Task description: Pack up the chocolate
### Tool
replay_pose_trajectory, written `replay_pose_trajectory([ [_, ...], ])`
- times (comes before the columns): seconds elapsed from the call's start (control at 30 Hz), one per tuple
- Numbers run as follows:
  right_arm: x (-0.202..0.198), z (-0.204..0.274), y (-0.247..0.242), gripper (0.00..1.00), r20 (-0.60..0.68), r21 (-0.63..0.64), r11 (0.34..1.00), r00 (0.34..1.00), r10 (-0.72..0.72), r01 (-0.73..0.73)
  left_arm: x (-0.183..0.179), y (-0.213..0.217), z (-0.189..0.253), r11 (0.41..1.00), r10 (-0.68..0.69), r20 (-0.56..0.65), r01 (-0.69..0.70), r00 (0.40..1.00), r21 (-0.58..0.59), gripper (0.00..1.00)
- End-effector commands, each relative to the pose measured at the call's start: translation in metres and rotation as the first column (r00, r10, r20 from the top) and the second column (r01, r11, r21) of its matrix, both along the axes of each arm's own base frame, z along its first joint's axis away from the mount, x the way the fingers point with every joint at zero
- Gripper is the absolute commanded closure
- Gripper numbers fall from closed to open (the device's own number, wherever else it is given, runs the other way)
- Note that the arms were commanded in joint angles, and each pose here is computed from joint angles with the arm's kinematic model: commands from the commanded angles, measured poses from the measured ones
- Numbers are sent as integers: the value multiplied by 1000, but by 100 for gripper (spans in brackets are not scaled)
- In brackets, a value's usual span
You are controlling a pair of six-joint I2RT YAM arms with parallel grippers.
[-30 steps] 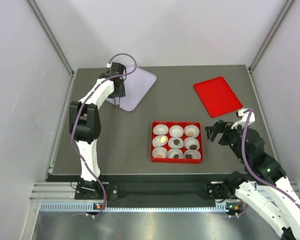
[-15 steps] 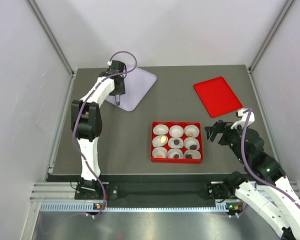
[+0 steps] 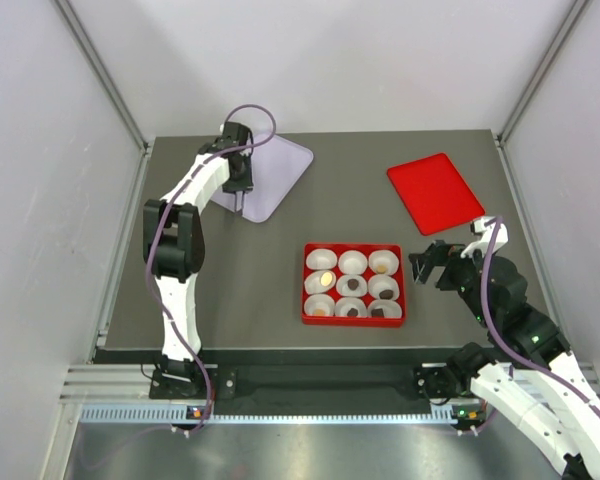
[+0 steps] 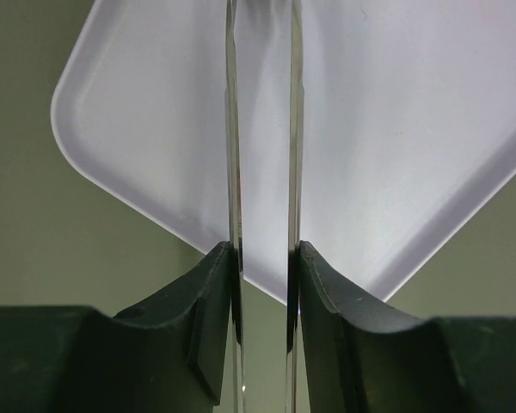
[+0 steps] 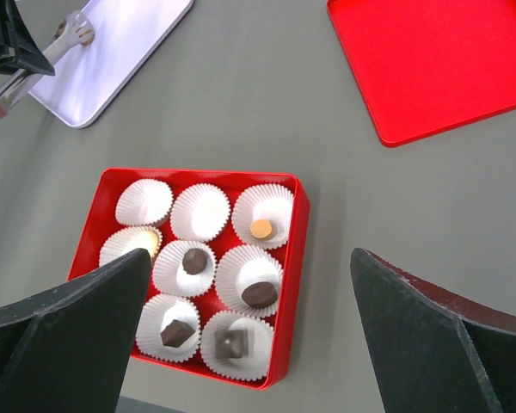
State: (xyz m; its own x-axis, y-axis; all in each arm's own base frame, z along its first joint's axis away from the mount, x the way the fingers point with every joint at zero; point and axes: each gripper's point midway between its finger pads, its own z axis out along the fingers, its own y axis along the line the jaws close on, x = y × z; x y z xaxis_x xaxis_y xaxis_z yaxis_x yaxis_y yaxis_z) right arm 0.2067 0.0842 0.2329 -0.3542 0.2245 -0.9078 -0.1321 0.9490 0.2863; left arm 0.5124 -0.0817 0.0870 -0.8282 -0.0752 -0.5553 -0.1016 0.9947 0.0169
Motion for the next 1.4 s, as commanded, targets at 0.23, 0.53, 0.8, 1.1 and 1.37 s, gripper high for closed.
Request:
replay_pose_trajectory([
  [0.23,2,25,1,0,47,43,999,999,-8,6,-23,-26,54,993,-81,75,88,994,-83,66],
  [0.53,0,23,0,0,34,48,999,999,-10,8,-63,-81,106,958,-211,152,235,966,-167,66],
  [0.8,-1,21,-3,0,17,42,999,999,-27,26,-127,-143,134,838,-438,161,467,884,-284,66],
  [1.1,2,20,0,0,-7,54,998,999,-31,31,-219,-207,131,705,-641,125,645,757,-294,67],
  [1.37,3,22,0,0,-3,59,997,999,-40,40,-262,-220,112,659,-699,77,682,711,-319,67],
])
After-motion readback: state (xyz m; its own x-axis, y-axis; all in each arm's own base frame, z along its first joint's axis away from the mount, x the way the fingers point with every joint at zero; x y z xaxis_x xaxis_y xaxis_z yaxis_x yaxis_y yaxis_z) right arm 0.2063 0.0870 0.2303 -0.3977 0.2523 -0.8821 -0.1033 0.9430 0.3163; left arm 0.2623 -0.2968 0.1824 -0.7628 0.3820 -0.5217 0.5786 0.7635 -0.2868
